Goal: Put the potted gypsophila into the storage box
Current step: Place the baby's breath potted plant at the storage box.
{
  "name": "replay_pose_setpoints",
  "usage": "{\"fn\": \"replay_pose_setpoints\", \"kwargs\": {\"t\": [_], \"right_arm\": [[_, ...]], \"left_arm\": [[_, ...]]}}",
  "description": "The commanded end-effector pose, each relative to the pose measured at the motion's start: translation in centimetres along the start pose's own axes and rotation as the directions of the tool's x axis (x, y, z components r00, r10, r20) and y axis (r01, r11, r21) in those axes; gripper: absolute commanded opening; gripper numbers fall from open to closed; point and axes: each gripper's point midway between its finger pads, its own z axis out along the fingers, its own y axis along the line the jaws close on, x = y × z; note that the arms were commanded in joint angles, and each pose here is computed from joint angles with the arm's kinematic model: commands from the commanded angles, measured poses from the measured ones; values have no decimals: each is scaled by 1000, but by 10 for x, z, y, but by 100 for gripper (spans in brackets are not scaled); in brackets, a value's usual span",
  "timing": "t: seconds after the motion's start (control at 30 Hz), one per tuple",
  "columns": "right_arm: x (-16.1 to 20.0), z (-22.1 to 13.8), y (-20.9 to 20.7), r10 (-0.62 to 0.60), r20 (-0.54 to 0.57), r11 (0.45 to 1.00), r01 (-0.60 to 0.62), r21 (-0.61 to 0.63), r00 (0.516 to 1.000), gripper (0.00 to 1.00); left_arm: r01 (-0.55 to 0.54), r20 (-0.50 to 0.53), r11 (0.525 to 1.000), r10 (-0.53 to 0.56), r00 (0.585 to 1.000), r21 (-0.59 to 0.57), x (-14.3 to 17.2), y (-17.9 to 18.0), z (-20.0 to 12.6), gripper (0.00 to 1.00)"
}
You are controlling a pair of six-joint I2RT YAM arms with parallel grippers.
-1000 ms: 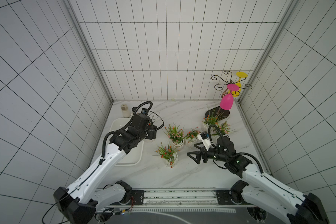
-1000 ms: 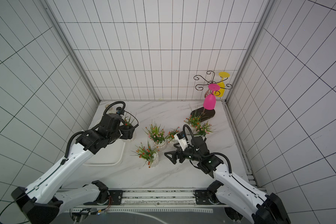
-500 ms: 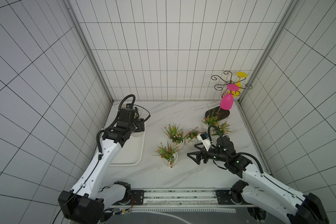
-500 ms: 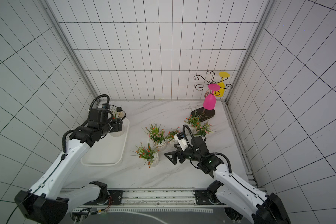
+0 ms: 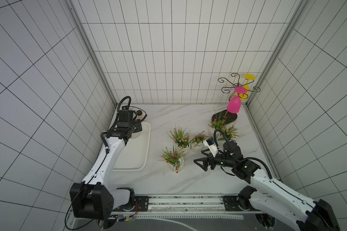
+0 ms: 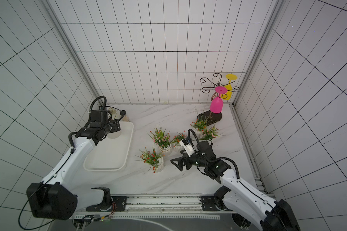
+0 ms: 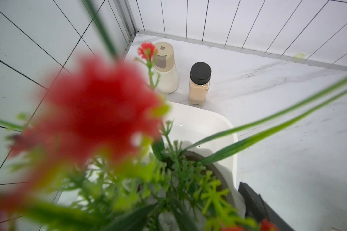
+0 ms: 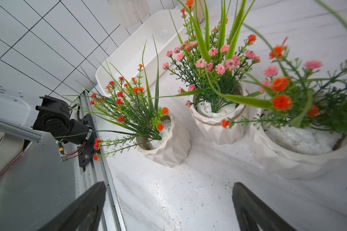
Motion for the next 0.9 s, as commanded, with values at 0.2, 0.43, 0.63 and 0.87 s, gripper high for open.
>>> {"fn": "replay_pose_setpoints", "kwargs": {"t": [0.2, 0.43, 0.63, 0.87], "right_arm": [[-22, -6, 8, -51, 39, 998, 52, -21, 998, 99], [-25, -8, 19, -97, 45, 992, 100, -73, 994, 99], [-25, -9, 25, -118, 55, 987, 123, -104, 991, 99], [-25, -9, 25, -119, 58, 987, 125, -102, 991, 99]], "left_arm": [[82, 104, 993, -73, 992, -90, -27, 37, 26, 64], [121, 103, 984, -108, 989, -127, -25, 48, 51, 63], [111, 75, 978, -99, 992, -179, -14, 57, 70, 63], [117, 40, 979, -111, 993, -170, 1, 57, 89, 62]]}}
